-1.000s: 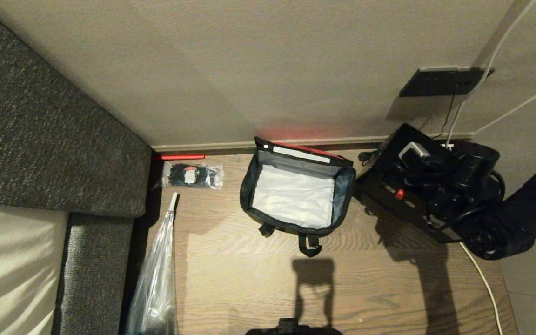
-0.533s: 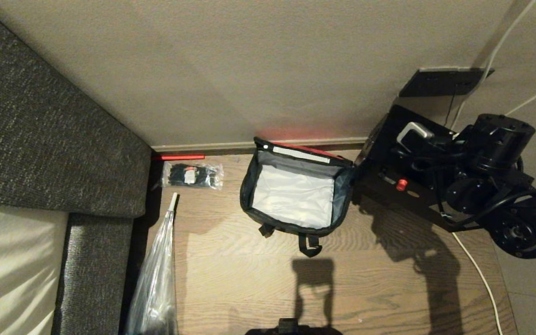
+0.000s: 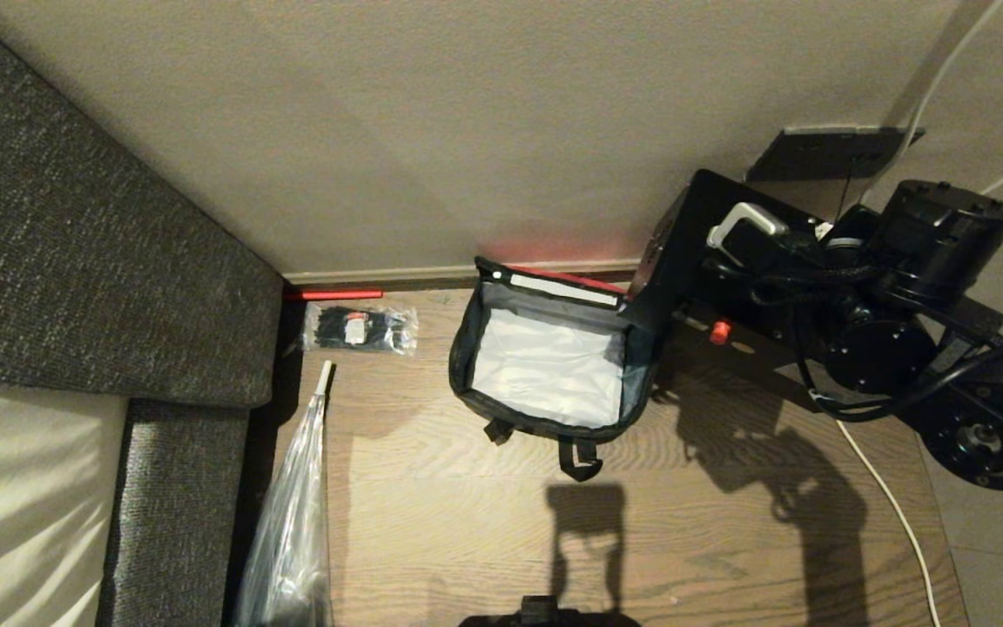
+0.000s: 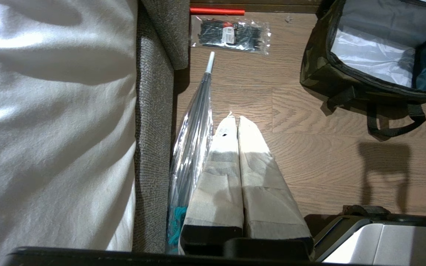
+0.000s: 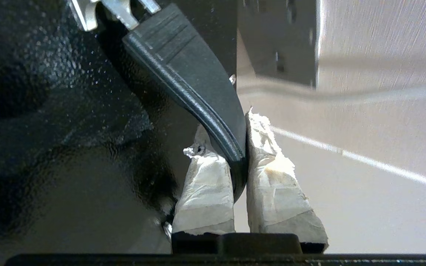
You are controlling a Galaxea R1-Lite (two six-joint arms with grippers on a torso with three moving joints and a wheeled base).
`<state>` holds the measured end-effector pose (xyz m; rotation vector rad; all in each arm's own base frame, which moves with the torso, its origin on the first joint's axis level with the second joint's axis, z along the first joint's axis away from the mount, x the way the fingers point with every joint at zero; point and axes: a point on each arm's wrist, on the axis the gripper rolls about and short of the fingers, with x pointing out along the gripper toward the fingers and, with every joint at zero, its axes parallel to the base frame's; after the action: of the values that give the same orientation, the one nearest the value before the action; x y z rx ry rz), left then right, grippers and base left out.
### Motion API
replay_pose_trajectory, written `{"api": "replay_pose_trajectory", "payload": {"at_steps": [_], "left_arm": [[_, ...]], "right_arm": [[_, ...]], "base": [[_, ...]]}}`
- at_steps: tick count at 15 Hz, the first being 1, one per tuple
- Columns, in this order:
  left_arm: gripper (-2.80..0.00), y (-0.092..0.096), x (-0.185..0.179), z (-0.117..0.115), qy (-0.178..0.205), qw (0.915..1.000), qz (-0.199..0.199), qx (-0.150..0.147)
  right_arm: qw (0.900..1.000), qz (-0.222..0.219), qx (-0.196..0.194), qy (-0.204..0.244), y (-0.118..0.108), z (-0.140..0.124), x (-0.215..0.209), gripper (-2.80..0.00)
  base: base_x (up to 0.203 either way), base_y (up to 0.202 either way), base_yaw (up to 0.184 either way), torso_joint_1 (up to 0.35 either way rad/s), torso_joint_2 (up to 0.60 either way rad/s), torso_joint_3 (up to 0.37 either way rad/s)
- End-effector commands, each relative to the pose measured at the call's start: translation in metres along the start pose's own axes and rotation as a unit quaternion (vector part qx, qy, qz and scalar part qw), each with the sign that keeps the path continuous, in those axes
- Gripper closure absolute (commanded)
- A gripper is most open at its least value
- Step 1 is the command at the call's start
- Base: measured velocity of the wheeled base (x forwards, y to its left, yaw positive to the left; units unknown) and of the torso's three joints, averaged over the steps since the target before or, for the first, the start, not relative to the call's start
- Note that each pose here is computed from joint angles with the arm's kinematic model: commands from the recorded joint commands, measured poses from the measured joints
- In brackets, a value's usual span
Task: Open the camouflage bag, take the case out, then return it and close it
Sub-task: Close the top of the storage box
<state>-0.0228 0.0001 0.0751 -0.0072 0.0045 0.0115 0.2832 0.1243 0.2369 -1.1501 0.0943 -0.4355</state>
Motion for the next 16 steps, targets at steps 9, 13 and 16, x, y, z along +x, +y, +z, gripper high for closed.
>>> {"api": "replay_pose_trajectory", "payload": {"at_steps": [9, 13, 16], "left_arm": [[0.00, 0.000, 0.000, -0.001, 0.002, 1.0000, 0.000, 0.000], [0.00, 0.000, 0.000, -0.001, 0.002, 1.0000, 0.000, 0.000], [0.00, 0.000, 0.000, -0.001, 0.002, 1.0000, 0.000, 0.000]], "right_arm": [[0.999, 0.031, 0.007, -0.026, 0.031, 0.062, -0.012, 0.00], [0.998, 0.042, 0.011, -0.040, 0.048, 0.086, -0.024, 0.00], [0.997, 0.048, 0.014, -0.053, 0.056, 0.098, -0.032, 0.00]], "base": [[0.000, 0.000, 0.000, 0.000, 0.00, 0.000], [0.000, 0.000, 0.000, 0.000, 0.00, 0.000], [0.000, 0.000, 0.000, 0.000, 0.00, 0.000]]}}
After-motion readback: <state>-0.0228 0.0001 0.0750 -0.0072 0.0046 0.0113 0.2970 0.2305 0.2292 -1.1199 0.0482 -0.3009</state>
